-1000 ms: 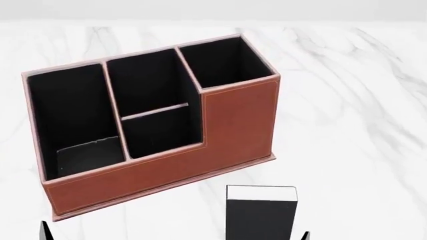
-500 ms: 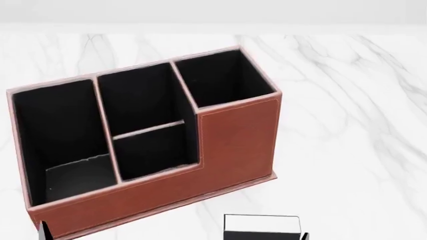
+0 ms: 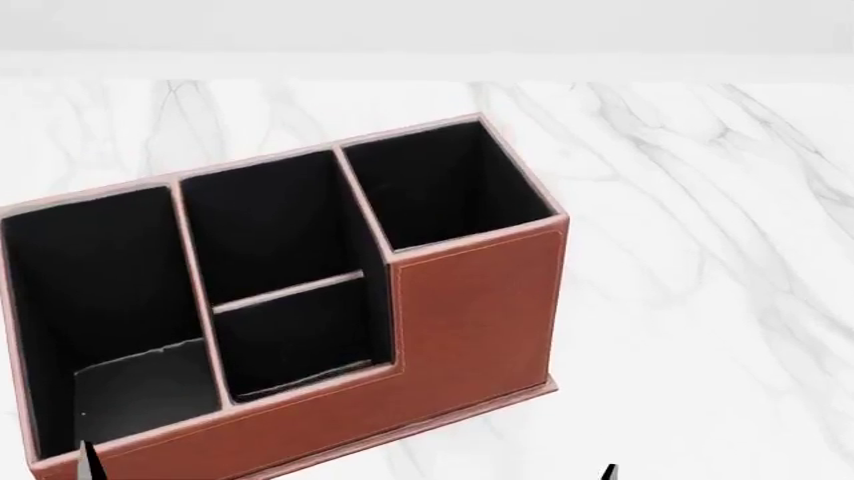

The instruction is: Pick up the book and place it in the back compartment of the caddy.

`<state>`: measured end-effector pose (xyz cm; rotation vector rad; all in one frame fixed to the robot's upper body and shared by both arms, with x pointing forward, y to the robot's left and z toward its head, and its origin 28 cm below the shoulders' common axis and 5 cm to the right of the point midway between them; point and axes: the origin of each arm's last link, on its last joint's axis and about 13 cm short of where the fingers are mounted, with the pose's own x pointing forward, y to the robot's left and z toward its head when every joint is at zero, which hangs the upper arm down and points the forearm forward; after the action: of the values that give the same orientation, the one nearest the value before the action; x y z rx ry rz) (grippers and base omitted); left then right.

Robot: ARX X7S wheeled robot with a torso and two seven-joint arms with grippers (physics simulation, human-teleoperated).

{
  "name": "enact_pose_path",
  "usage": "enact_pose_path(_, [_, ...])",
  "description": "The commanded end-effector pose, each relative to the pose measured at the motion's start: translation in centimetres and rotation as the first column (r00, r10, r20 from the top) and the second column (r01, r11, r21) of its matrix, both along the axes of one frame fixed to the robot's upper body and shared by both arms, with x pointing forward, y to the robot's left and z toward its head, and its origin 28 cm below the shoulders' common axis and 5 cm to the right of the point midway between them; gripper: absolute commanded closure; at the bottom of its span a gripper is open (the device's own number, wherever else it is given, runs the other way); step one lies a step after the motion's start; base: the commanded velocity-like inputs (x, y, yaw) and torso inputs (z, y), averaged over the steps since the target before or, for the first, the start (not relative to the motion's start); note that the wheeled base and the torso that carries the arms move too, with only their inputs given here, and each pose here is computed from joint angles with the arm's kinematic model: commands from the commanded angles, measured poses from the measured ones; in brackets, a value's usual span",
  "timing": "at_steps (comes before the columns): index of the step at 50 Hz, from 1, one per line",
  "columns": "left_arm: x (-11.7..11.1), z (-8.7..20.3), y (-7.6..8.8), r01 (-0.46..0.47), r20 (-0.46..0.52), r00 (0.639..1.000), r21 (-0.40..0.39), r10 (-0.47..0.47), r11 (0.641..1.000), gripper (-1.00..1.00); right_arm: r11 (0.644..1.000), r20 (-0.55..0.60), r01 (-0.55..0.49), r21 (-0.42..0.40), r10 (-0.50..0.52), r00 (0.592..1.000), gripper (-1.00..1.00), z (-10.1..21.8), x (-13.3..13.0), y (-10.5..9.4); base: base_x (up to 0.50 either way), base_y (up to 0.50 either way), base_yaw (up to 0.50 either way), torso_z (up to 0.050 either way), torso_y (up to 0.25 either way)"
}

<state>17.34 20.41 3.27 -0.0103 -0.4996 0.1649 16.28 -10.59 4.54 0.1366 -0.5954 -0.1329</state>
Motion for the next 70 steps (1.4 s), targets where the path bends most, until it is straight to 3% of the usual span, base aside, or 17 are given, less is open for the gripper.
enact_pose_path(1, [0.0,0.0,0.0,-0.002,0.002,1.0,0.0,0.002,1.0,-1.0,1.0,0.001,-0.006,0.006,0.006,1.0,-1.0,0.0,0.0,0.0,0.0,0.0,0.0,0.0,0.0])
enact_pose_path(23, [0.5,0.1,0.3,-0.024,-0.009,1.0,0.0,0.024,1.0,-1.0,1.0,-0.005,-0.008,-0.006,0.008,1.0,-1.0,-0.3,0.1,0.2,0.0,0.0,0.0,0.0,0.0])
enact_pose_path(25, [1.1,0.0,0.6,-0.057,-0.018,0.998,0.045,0.058,0.997,-1.0,1.0,-0.003,-0.009,-0.006,0.009,1.0,-1.0,-0.2,0.0,0.3,0.0,0.0,0.0,0.0,0.0])
enact_pose_path(26, [1.6,0.2,1.0,-0.047,-0.035,0.998,0.024,0.048,0.999,-1.0,1.0,-0.002,-0.007,-0.007,0.007,1.0,-1.0,-0.2,0.0,0.3,0.0,0.0,0.0,0.0,0.0])
enact_pose_path(39, [4.7,1.6,2.8,-0.077,-0.093,0.992,0.125,0.089,0.989,-1.0,1.0,0.0,-0.005,-0.007,0.005,1.0,-1.0,-0.2,-0.1,0.3,0.0,0.0,0.0,0.0,0.0])
enact_pose_path(51, [7.5,2.8,4.1,0.019,-0.214,0.977,0.165,0.017,0.986,-1.0,1.0,-0.002,-0.003,-0.007,0.003,1.0,-1.0,-0.3,0.0,0.2,0.0,0.0,0.0,0.0,0.0])
enact_pose_path(52, [8.0,2.8,4.3,0.072,-0.258,0.966,0.179,-0.024,0.981,-1.0,1.0,-0.002,-0.003,-0.007,0.003,1.0,-1.0,-0.3,0.0,0.2,0.0,0.0,0.0,0.0,0.0])
enact_pose_path(63, [10.1,3.0,5.0,0.168,-0.373,0.924,0.197,-0.084,0.966,-1.0,1.0,-0.006,-0.002,-0.01,0.002,1.0,-1.0,-0.4,0.1,0.2,0.0,0.0,0.0,0.0,0.0])
enact_pose_path(65, [10.7,2.7,5.2,0.228,-0.437,0.891,0.189,-0.126,0.955,-1.0,1.0,-0.007,-0.001,-0.01,0.001,1.0,-1.0,-0.4,0.1,0.2,0.0,0.0,0.0,0.0,0.0])
enact_pose_path(70, [11.5,2.3,5.4,0.234,-0.448,0.885,0.194,-0.127,0.953,-1.0,1.0,-0.012,0.0,-0.01,0.0,1.0,-1.0,-0.5,0.3,0.2,0.0,0.0,0.0,0.0,0.0])
